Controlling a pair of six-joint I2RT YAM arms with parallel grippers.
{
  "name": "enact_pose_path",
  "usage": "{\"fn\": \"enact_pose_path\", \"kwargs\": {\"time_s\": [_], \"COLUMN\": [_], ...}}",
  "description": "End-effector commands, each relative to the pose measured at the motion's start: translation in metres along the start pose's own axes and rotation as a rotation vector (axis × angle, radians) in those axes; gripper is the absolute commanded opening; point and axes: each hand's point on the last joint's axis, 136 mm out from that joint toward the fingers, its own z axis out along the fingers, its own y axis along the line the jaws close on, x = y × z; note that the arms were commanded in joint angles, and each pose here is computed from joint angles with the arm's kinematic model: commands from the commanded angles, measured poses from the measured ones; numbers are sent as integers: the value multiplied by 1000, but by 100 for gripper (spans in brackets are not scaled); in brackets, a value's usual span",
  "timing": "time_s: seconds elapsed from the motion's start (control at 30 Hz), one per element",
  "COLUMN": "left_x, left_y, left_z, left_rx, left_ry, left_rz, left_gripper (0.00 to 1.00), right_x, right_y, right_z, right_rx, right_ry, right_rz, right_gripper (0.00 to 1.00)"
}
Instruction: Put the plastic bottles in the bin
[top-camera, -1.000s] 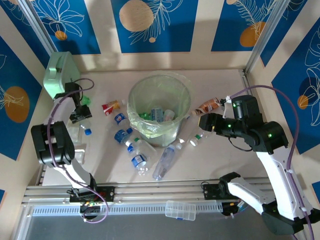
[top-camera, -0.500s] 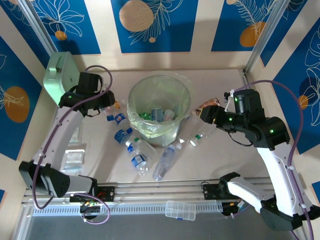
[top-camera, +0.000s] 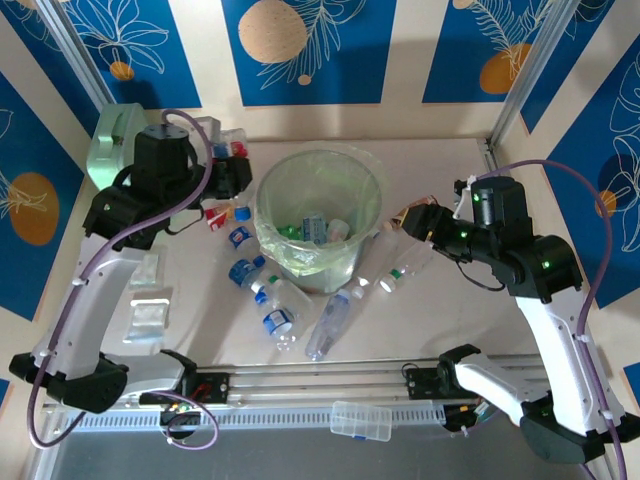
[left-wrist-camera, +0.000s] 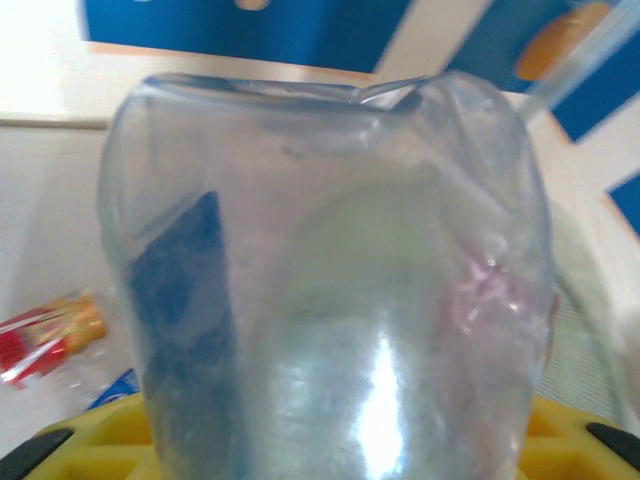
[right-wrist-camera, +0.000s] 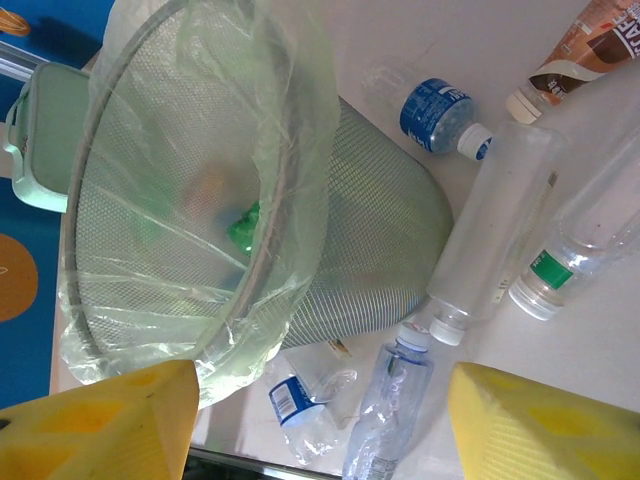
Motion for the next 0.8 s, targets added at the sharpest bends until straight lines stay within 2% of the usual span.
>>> {"fn": "enact_pose_path", "kwargs": {"time_s": [0.0, 0.3, 0.53, 0.77], "left_x": [1, 25, 64, 93], "left_y": [-36, -86, -72, -73], "left_z": [17, 75, 124, 162], "left_rx": [134, 182, 33, -3], "left_ry": [43, 180, 345, 443], "left_rz": [67, 168, 161, 113], "left_gripper": [47, 47, 47, 47], "right_x": [-1, 19, 28, 30], "right_y": [0, -18, -22, -27], "right_z": [-10, -7, -6, -4], "right_rx": [-12, 17, 24, 43], "right_ry": [-36, 12, 43, 50], "right_rz": [22, 55, 55, 18], "right_gripper": [67, 67, 67, 67]}}
